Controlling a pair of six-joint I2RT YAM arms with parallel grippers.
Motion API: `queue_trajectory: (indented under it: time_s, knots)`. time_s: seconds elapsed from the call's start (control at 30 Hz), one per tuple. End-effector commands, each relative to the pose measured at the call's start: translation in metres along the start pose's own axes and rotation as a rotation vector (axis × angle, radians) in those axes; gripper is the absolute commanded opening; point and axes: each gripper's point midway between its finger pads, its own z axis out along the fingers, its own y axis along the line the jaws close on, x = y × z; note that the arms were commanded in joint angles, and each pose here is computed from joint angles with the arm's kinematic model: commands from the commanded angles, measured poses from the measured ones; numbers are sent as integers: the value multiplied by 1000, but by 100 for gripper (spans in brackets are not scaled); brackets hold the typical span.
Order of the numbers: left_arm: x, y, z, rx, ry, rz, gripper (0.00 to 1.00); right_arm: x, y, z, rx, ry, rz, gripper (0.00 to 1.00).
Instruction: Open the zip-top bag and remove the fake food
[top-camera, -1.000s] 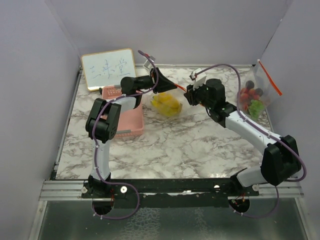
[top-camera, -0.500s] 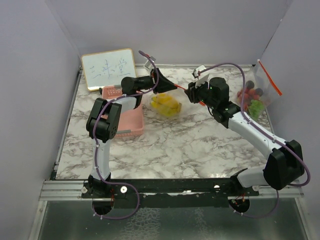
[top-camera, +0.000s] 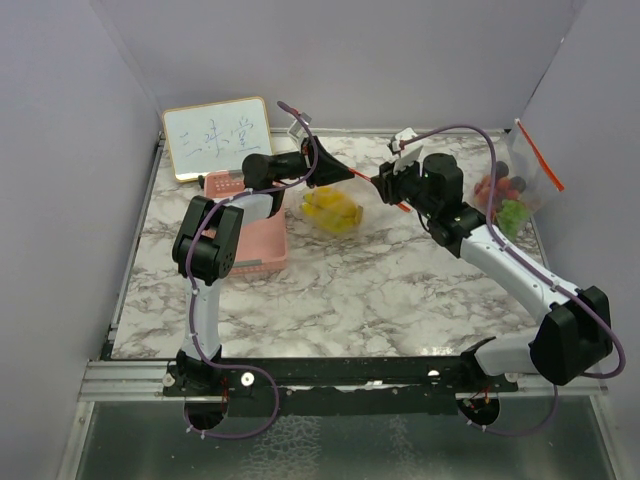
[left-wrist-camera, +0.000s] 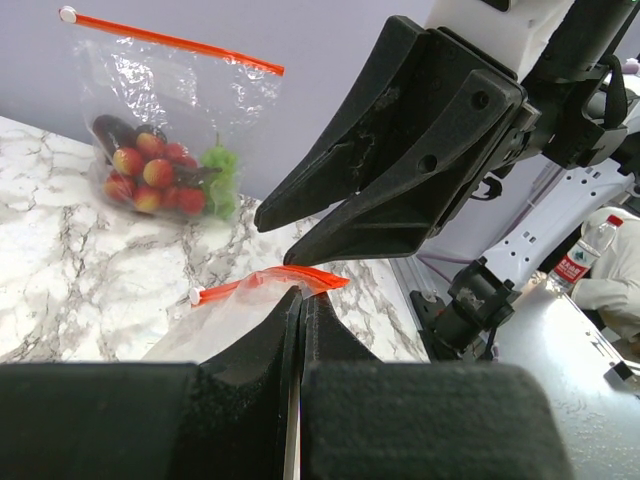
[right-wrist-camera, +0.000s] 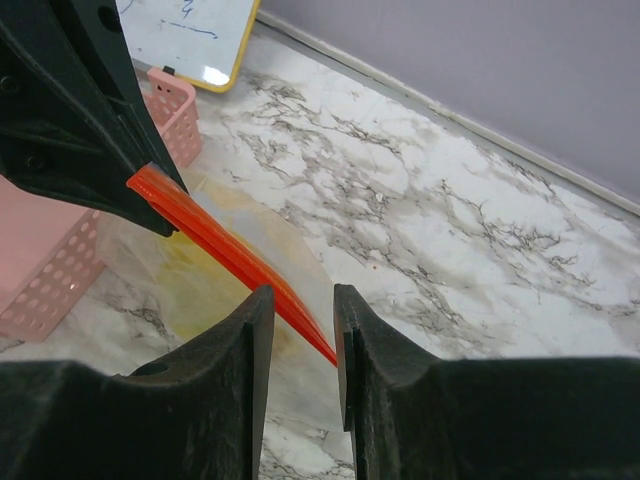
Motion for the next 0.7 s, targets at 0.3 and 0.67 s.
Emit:
queue_trajectory:
  time_s: [0.3, 0.67]
  knots:
    - [-6, -17, 4, 60, 22, 68, 0, -4, -16, 11, 63, -1, -40, 31]
    - [-7, -23, 5, 83, 20, 68, 0, 7, -29, 14, 106, 26, -49, 32]
